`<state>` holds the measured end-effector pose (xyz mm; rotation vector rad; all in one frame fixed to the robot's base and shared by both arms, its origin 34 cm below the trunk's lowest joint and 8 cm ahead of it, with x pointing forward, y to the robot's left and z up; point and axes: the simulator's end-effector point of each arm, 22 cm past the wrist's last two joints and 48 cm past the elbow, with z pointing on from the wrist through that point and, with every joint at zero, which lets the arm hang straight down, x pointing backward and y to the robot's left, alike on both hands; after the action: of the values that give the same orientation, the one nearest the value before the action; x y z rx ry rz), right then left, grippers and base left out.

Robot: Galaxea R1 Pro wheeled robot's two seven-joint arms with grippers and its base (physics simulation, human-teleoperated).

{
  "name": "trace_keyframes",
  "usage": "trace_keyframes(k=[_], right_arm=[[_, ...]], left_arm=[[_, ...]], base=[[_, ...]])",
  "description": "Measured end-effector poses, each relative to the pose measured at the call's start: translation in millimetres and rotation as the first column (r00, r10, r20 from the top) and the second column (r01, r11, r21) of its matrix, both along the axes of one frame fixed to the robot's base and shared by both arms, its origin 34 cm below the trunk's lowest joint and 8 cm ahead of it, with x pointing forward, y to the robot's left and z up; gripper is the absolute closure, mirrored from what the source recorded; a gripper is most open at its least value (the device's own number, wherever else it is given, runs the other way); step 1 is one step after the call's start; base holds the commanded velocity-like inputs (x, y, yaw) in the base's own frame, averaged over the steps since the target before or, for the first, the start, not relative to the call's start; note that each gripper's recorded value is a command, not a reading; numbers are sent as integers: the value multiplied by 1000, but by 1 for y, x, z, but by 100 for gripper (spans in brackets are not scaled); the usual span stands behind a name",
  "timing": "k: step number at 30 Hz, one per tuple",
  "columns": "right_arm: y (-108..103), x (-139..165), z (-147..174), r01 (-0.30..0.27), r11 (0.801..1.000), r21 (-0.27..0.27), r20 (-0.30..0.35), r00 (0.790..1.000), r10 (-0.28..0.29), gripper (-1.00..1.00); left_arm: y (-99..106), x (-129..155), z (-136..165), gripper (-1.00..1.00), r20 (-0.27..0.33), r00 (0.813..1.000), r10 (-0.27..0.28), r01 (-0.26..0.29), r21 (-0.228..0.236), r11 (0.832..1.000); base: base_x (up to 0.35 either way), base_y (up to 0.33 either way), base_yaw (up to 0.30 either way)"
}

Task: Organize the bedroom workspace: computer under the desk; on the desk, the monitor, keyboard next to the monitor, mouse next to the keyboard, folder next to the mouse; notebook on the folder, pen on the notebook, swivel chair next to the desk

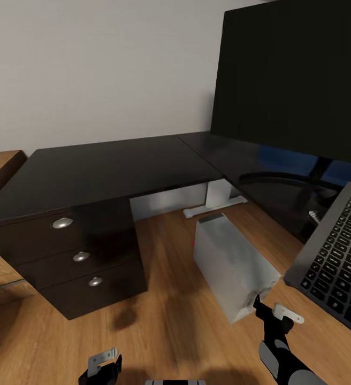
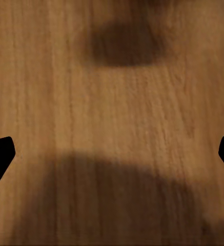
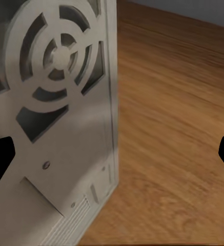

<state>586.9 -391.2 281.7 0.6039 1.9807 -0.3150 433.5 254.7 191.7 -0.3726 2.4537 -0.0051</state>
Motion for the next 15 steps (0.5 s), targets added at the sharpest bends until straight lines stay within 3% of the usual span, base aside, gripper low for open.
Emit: trace_keyframes(k=[9, 15], right_arm=[[1, 1, 0, -6, 1000, -2, 0, 1000, 6, -100], [1, 1, 0, -7, 1000, -2, 0, 1000, 7, -100]], left_arm=[[0, 0, 0, -100, 1, 1000, 0, 0, 0, 1000], [0, 0, 0, -100, 2, 1000, 0, 0, 0, 1000]], base=[[34, 67, 0], [141, 126, 0]])
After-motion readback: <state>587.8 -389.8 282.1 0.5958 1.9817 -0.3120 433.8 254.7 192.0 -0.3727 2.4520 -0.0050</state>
